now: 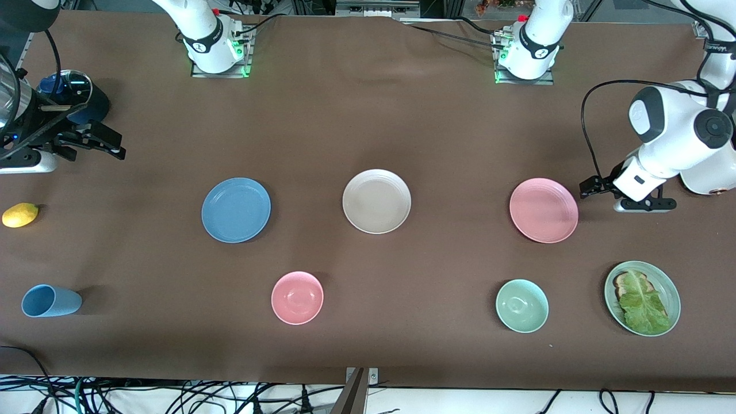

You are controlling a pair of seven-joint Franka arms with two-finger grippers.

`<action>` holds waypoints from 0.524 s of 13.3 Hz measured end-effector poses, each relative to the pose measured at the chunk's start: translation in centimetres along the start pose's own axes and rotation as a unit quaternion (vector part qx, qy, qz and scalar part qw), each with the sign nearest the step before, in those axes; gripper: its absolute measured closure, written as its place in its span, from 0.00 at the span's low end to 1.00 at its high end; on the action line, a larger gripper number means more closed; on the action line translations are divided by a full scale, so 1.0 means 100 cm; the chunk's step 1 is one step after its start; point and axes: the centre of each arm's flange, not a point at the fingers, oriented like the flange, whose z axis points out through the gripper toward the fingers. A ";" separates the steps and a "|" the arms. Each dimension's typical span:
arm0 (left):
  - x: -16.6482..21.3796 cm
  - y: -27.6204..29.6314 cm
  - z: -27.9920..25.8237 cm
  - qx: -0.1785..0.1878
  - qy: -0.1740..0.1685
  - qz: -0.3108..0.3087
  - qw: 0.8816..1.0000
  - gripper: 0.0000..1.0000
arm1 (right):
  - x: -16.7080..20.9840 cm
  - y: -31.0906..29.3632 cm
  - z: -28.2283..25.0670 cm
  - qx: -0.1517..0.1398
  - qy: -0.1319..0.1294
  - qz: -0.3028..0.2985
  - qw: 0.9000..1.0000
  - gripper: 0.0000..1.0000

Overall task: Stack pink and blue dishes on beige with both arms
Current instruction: 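Reach the left gripper to the rim of the pink plate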

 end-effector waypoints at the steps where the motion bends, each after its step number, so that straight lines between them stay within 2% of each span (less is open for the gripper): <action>1: -0.008 -0.004 0.011 0.000 0.002 0.005 1.000 0.00 | 0.000 0.000 0.000 0.000 0.000 0.000 1.000 0.00; 7: -0.022 0.005 0.087 -0.011 -0.022 0.021 0.999 0.00 | 0.000 0.000 0.000 0.000 0.000 0.000 1.000 0.00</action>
